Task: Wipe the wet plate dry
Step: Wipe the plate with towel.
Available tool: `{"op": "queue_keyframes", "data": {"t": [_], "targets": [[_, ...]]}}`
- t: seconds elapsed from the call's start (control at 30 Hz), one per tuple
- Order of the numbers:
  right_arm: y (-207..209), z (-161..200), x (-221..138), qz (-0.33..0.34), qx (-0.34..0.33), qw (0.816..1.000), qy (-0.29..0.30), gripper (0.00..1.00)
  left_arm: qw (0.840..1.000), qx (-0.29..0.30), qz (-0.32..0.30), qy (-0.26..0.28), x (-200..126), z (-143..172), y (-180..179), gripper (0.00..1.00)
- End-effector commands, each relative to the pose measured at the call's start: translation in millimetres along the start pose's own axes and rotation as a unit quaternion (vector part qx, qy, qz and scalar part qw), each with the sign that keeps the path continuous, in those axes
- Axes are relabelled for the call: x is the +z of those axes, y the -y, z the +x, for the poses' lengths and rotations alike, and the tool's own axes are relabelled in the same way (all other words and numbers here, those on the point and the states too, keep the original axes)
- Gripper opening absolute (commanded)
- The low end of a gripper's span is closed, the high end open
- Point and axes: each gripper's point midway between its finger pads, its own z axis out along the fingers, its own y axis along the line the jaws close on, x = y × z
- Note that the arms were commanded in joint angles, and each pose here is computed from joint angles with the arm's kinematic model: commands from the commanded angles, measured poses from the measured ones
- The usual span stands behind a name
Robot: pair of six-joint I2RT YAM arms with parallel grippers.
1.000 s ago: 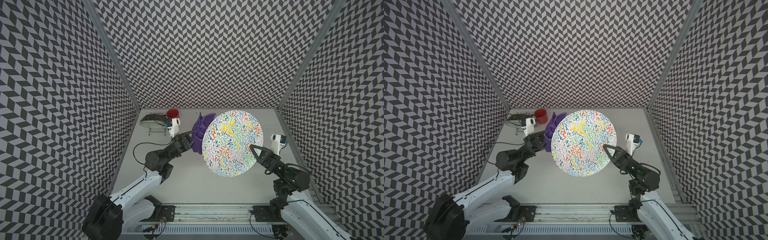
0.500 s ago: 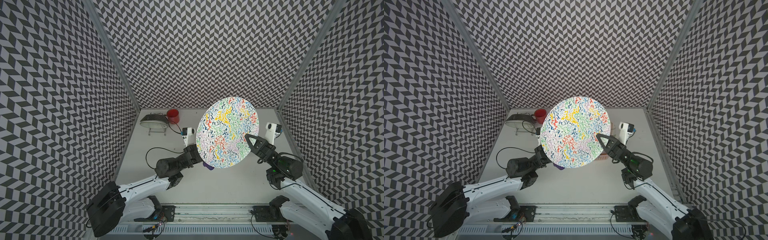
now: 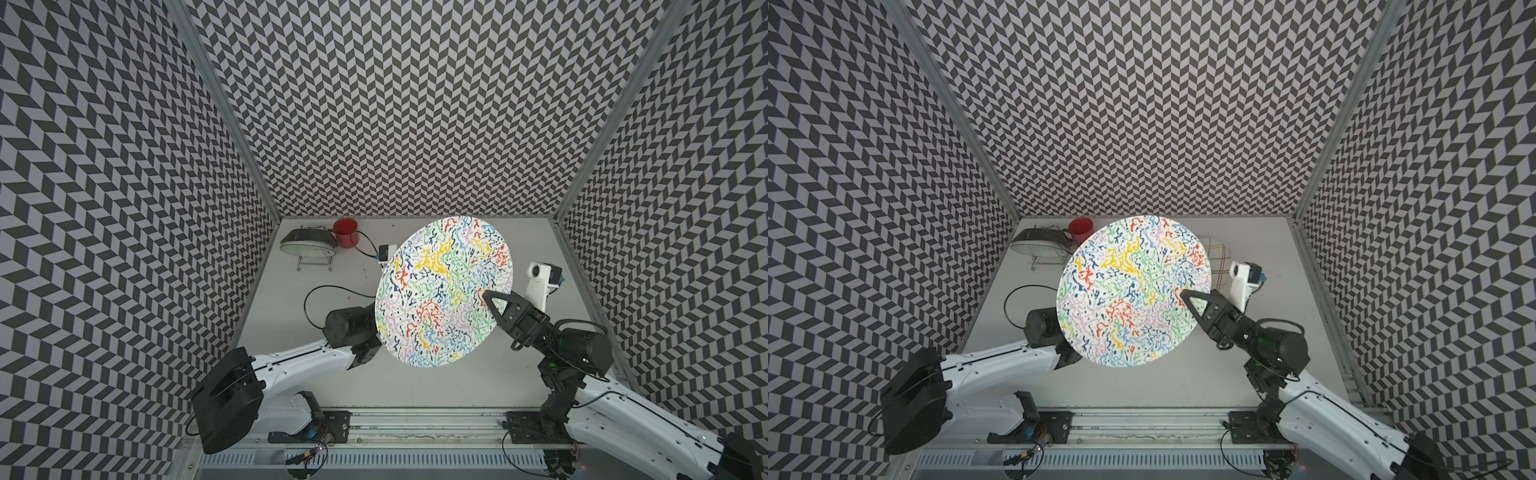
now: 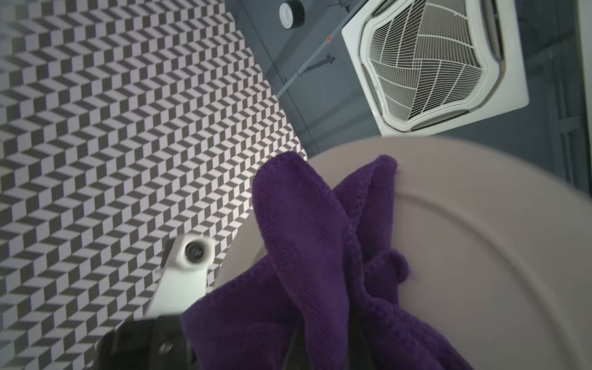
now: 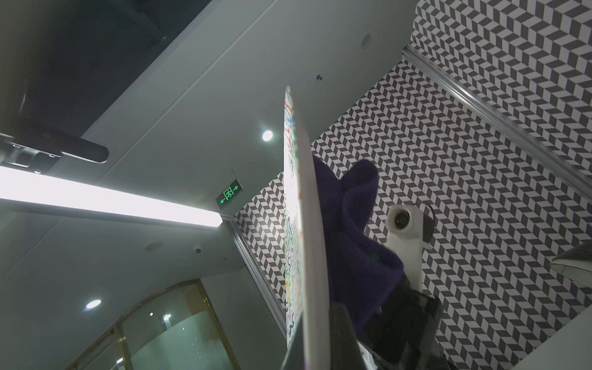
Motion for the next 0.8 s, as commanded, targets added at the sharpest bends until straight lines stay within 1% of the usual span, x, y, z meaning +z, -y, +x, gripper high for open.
{"op": "queue_keyframes", "data": {"t": [0.0,0.07,0.13,0.23,0.33,0.37,0.4,0.43,0.47,0.5,0.53,0.57,0.6,0.63,0.67,0.7,0.77], "targets": [[8,-44,10,0.047,-0.034,0.994,0.091,0.00,0.999,-0.009,0.025,-0.018,-5,26,4,0.00],[10,-58,8,0.060,-0.043,0.991,0.115,0.00,1.000,-0.015,0.023,-0.013,-13,29,2,0.00],[19,-71,2,0.088,-0.051,0.985,0.136,0.00,1.000,-0.012,0.024,-0.001,-22,26,6,0.00],[36,-86,-14,0.134,-0.063,0.977,0.155,0.00,1.000,0.018,0.019,0.016,-36,12,21,0.00],[55,-89,-31,0.186,-0.081,0.966,0.158,0.00,0.995,0.085,-0.013,0.045,-56,-12,37,0.00],[59,-88,-35,0.203,-0.089,0.963,0.154,0.00,0.991,0.116,-0.036,0.060,-64,-22,39,0.00],[65,-85,-37,0.221,-0.104,0.959,0.145,0.00,0.982,0.162,-0.056,0.077,-69,-31,46,0.00],[69,-82,-38,0.234,-0.116,0.956,0.132,0.00,0.963,0.217,-0.127,0.095,-74,-44,33,0.00],[76,-78,-40,0.252,-0.126,0.953,0.115,0.00,0.933,0.271,-0.211,0.111,-82,-58,18,0.00],[82,-74,-39,0.266,-0.135,0.950,0.096,0.00,0.894,0.324,-0.279,0.131,-89,-71,13,0.00],[87,-70,-38,0.276,-0.139,0.948,0.081,0.00,0.853,0.351,-0.360,0.136,-104,-77,-6,0.00],[90,-65,-37,0.278,-0.143,0.947,0.069,0.00,0.812,0.384,-0.416,0.143,-116,-83,-16,0.00],[91,-62,-35,0.275,-0.145,0.948,0.063,0.00,0.780,0.403,-0.459,0.139,-125,-87,-28,0.00],[92,-59,-34,0.271,-0.147,0.949,0.060,0.00,0.752,0.418,-0.494,0.130,-131,-91,-41,0.00],[91,-56,-32,0.266,-0.149,0.951,0.058,0.00,0.726,0.428,-0.526,0.116,-138,-93,-58,0.00],[91,-54,-30,0.263,-0.149,0.952,0.054,0.00,0.706,0.436,-0.549,0.103,-142,-95,-70,0.00],[90,-51,-26,0.259,-0.154,0.952,0.047,0.00,0.682,0.444,-0.574,0.085,-146,-96,-91,0.00]]}}
